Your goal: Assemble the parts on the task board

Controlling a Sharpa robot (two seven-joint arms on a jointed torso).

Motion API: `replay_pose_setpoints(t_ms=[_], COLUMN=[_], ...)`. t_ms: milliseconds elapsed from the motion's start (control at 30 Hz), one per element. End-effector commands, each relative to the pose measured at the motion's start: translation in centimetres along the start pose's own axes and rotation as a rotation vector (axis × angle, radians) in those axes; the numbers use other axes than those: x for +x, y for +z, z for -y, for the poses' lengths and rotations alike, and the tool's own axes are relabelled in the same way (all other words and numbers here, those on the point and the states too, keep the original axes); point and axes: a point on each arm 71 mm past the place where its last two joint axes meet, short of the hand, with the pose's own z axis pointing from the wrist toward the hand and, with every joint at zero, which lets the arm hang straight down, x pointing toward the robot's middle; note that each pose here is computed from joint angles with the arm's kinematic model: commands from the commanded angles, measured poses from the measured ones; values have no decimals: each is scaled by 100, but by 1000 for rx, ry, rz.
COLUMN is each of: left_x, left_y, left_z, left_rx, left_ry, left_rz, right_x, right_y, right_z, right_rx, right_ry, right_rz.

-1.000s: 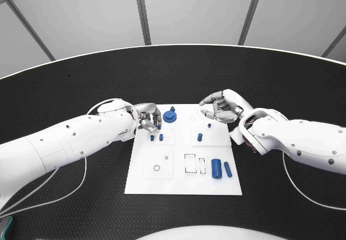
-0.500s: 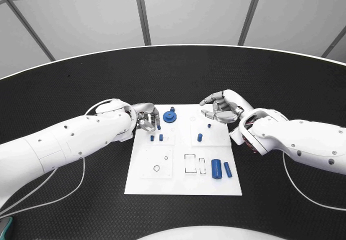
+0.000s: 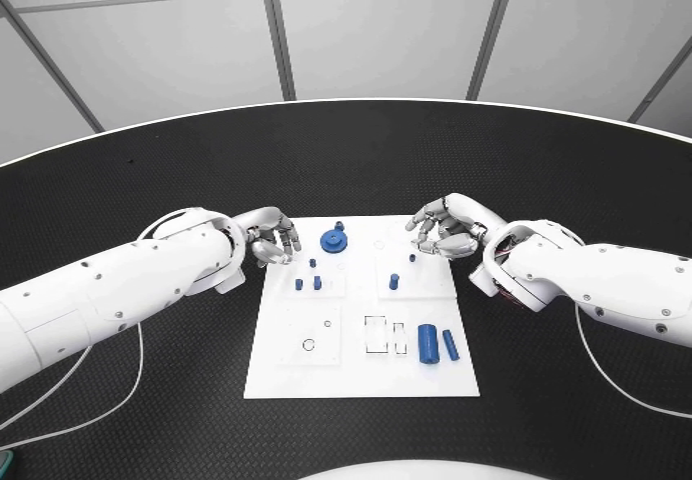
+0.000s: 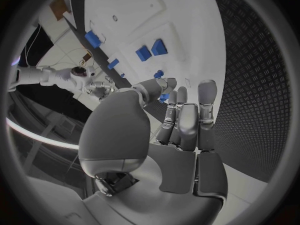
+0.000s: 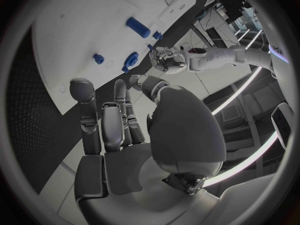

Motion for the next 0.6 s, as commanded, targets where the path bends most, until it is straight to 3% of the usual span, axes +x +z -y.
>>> replay_pose_setpoints(t_ms=[33,100,267,400,600], left_x=[-101,-136,-214,-218,-205], left_y=[-102,-142,-306,-426,-584], left_z=[-129,-160,-222,-210,-154], left_rx=[-11,-7,38,91,165], left_ry=[-236,-305,-595,-821,-1049], left_rz=[19,30,49,21,-33], right_x=[18,21,33,50,89], right_y=[-17,-19,-19,1,49], right_z=[0,-2,-20,-41,-125], right_rx=[-18,-22,-29,-33,-67], right_ry=[-164,-225,-443,-548,-613], right_rz=[-56,-71,-113,-124,-101])
